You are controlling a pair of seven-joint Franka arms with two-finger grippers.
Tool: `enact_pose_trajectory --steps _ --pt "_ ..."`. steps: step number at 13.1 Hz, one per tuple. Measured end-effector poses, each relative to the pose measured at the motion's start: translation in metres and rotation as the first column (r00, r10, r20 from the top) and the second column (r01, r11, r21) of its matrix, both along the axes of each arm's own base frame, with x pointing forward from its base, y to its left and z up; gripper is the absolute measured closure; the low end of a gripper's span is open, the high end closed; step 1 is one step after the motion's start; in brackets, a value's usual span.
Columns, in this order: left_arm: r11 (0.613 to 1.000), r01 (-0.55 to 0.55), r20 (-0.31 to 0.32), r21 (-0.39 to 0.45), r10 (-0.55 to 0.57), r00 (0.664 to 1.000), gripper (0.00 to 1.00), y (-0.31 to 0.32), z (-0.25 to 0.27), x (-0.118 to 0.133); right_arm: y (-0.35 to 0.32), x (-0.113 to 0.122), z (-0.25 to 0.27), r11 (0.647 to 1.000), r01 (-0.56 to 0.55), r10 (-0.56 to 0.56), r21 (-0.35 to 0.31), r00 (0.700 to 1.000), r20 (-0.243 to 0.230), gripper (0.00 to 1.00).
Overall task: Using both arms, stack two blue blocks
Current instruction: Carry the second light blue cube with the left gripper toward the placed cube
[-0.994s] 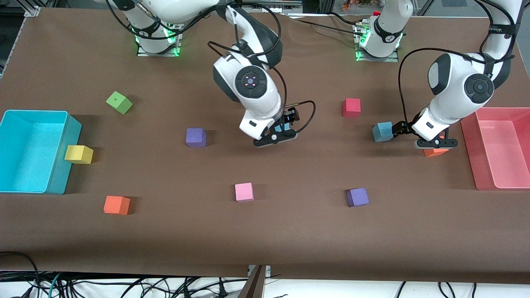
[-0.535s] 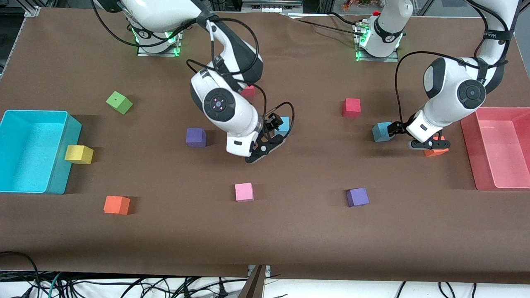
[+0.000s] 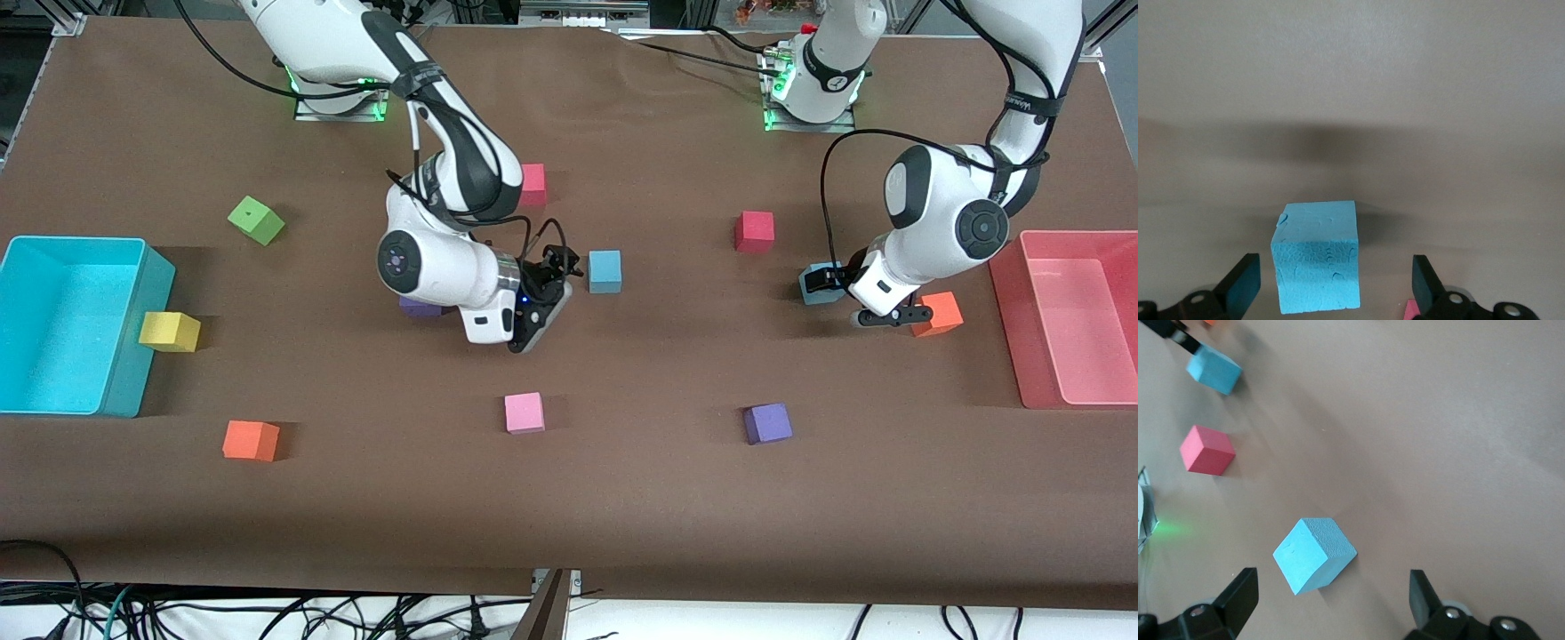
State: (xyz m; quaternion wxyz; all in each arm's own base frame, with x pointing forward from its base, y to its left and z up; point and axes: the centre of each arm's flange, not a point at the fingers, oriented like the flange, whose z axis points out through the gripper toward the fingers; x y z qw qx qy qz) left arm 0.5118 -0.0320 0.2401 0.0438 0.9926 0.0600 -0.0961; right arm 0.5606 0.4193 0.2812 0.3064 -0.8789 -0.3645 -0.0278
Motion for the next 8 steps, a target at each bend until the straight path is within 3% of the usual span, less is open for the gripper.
enact_pose_trajectory --steps 4,8 --pt "0.999 0.043 -0.013 0.031 -0.043 0.999 0.00 0.002 -0.007 -0.002 -0.029 -0.038 -0.026 0.987 -0.058 0.054 0.151 0.998 0.034 0.00" --pt "0.999 0.040 -0.011 0.035 -0.040 0.999 0.00 0.003 -0.034 -0.014 -0.033 -0.075 -0.066 0.975 -0.070 0.058 0.213 0.996 0.060 0.00"
